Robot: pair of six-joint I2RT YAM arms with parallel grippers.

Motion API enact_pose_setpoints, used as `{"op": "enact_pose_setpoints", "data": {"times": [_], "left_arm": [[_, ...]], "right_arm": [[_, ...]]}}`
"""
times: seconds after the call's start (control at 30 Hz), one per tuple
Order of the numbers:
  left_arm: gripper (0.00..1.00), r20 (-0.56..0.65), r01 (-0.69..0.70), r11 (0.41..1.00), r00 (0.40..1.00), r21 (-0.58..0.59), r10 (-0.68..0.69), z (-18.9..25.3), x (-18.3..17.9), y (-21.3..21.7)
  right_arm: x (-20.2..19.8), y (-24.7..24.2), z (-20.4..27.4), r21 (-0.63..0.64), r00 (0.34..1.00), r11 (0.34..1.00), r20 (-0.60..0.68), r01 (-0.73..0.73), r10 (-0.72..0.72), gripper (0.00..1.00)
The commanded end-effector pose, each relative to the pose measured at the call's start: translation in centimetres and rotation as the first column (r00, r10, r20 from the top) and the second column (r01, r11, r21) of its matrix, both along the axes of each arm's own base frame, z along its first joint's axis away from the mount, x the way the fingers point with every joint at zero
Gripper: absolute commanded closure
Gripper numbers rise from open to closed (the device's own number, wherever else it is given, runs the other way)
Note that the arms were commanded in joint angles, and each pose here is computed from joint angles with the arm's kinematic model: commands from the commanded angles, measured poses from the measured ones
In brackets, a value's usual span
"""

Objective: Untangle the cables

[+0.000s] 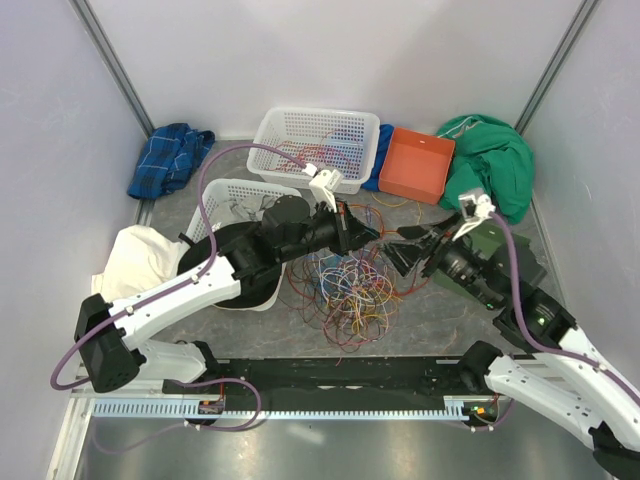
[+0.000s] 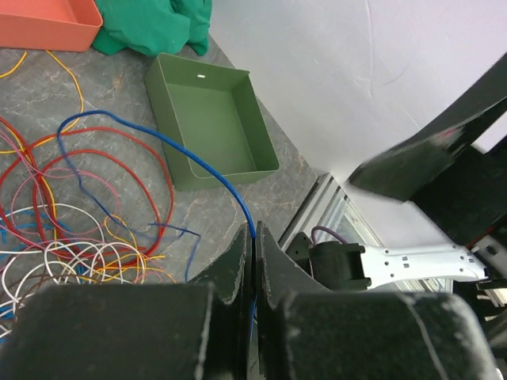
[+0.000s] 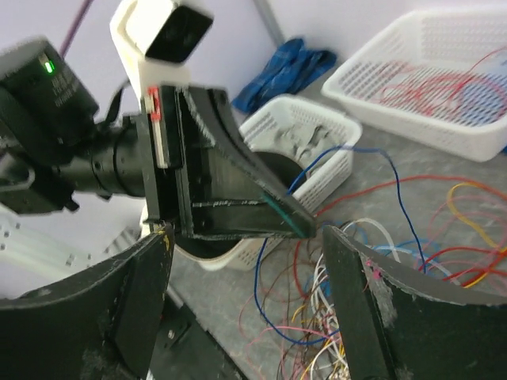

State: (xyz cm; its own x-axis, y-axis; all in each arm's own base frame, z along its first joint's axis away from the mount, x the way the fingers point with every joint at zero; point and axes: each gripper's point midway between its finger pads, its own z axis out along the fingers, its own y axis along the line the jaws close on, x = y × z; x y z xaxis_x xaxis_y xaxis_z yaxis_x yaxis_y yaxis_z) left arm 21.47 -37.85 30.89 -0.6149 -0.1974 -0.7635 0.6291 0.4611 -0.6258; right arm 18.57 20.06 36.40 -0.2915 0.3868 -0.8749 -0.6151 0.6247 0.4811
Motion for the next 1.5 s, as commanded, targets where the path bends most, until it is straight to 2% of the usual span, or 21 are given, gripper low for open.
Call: {"op": "enact_pose_setpoints", "data": {"times": [0.0,0.17,0.47,0.57,0.67,0.7,0.77,0.8,0.87,0.9,0.93,0.97,1.0,1.03,1.1,1.13,1.17,1.2,1.27,1.3,1.47], "left_arm": [[0.98,-0.014,0.018,0.998,1.000,-0.057,-0.019,2.1,-0.3,-0.4],[0.98,-0.006,0.020,0.998,1.000,-0.061,-0.020,2.6,-0.3,-0.4],[0.98,-0.045,0.076,0.995,0.996,-0.061,-0.078,1.3,-0.5,-1.9],[0.98,-0.049,0.089,0.994,0.995,-0.061,-0.092,1.0,-0.7,-2.1],[0.98,-0.052,0.081,0.995,0.995,-0.057,-0.084,0.6,-0.7,-1.9],[0.98,-0.048,0.081,0.995,0.995,-0.061,-0.084,0.7,-0.8,-1.8],[0.98,-0.041,0.076,0.995,0.996,-0.059,-0.079,0.7,-0.8,-1.6],[0.98,-0.037,0.074,0.995,0.996,-0.060,-0.076,0.8,-0.8,-1.5],[0.98,-0.031,0.069,0.996,0.997,-0.059,-0.071,0.9,-0.8,-1.3],[0.98,-0.031,0.065,0.996,0.997,-0.054,-0.066,0.6,-0.7,-1.2],[0.98,-0.024,0.064,0.996,0.998,-0.055,-0.065,0.7,-0.8,-1.0],[0.98,-0.022,0.054,0.997,0.998,-0.050,-0.055,0.5,-0.7,-0.8],[0.98,-0.024,0.044,0.998,0.999,-0.036,-0.045,-0.2,-0.7,-0.6],[0.81,-0.012,0.028,0.999,1.000,-0.028,-0.028,-0.2,-0.7,0.0],[0.61,-0.013,-0.060,0.998,0.998,0.021,0.061,-1.9,0.3,1.5],[0.48,-0.015,-0.103,0.993,0.994,0.064,0.104,-2.7,0.3,2.9],[0.41,0.003,-0.203,0.974,0.979,0.100,0.203,-3.4,1.5,4.4],[0.24,0.000,-0.256,0.954,0.966,0.154,0.259,-5.1,1.8,5.8],[0.12,0.031,-0.393,0.895,0.918,0.210,0.396,-6.1,2.8,9.1],[0.01,0.037,-0.421,0.874,0.904,0.242,0.425,-7.5,2.8,10.3],[0.00,0.043,-0.517,0.823,0.851,0.237,0.523,-9.3,2.3,13.8]], "right_arm": [[-1.1,3.1,-2.3,-0.015,0.985,0.986,-0.046,-0.169,0.168,0.19],[-1.4,3.0,-5.9,-0.035,0.982,0.985,-0.089,-0.172,0.168,0.20],[-0.8,4.4,-6.7,0.002,0.975,0.979,-0.086,-0.206,0.205,0.21],[0.1,5.1,-7.0,0.003,0.977,0.980,-0.081,-0.197,0.196,0.25],[0.7,5.7,-8.1,-0.013,0.975,0.980,-0.103,-0.198,0.196,0.39],[0.9,5.8,-8.3,-0.016,0.975,0.980,-0.108,-0.198,0.195,0.48],[1.1,5.9,-8.6,-0.018,0.976,0.981,-0.114,-0.191,0.188,0.57],[1.2,5.7,-8.6,-0.019,0.977,0.983,-0.112,-0.183,0.180,0.67],[1.1,5.6,-8.3,-0.014,0.978,0.984,-0.107,-0.180,0.178,0.76],[1.0,5.2,-7.6,-0.002,0.982,0.987,-0.091,-0.164,0.163,0.89],[1.0,4.9,-7.1,0.007,0.985,0.988,-0.078,-0.151,0.152,0.95],[0.9,4.5,-6.5,0.015,0.988,0.990,-0.061,-0.138,0.139,1.00],[1.1,3.4,-5.5,0.026,0.996,0.996,-0.030,-0.088,0.089,1.00],[1.2,2.7,-4.7,0.022,0.998,0.998,-0.028,-0.057,0.058,1.00],[1.7,1.0,-4.7,-0.032,0.999,0.999,-0.044,0.025,-0.026,1.00],[2.4,-0.3,-2.9,-0.045,0.995,0.994,-0.008,0.104,-0.104,1.00],[2.8,-1.1,-2.7,-0.070,0.989,0.987,-0.009,0.145,-0.146,1.00],[3.2,-1.6,-3.3,-0.119,0.983,0.977,-0.030,0.175,-0.180,1.00],[4.0,-3.2,-1.5,-0.141,0.964,0.954,0.007,0.265,-0.267,1.00],[4.5,-3.5,-1.7,-0.177,0.957,0.941,0.004,0.287,-0.291,1.00],[7.1,-5.9,2.7,-0.201,0.879,0.856,0.064,0.476,-0.473,1.00]]}}
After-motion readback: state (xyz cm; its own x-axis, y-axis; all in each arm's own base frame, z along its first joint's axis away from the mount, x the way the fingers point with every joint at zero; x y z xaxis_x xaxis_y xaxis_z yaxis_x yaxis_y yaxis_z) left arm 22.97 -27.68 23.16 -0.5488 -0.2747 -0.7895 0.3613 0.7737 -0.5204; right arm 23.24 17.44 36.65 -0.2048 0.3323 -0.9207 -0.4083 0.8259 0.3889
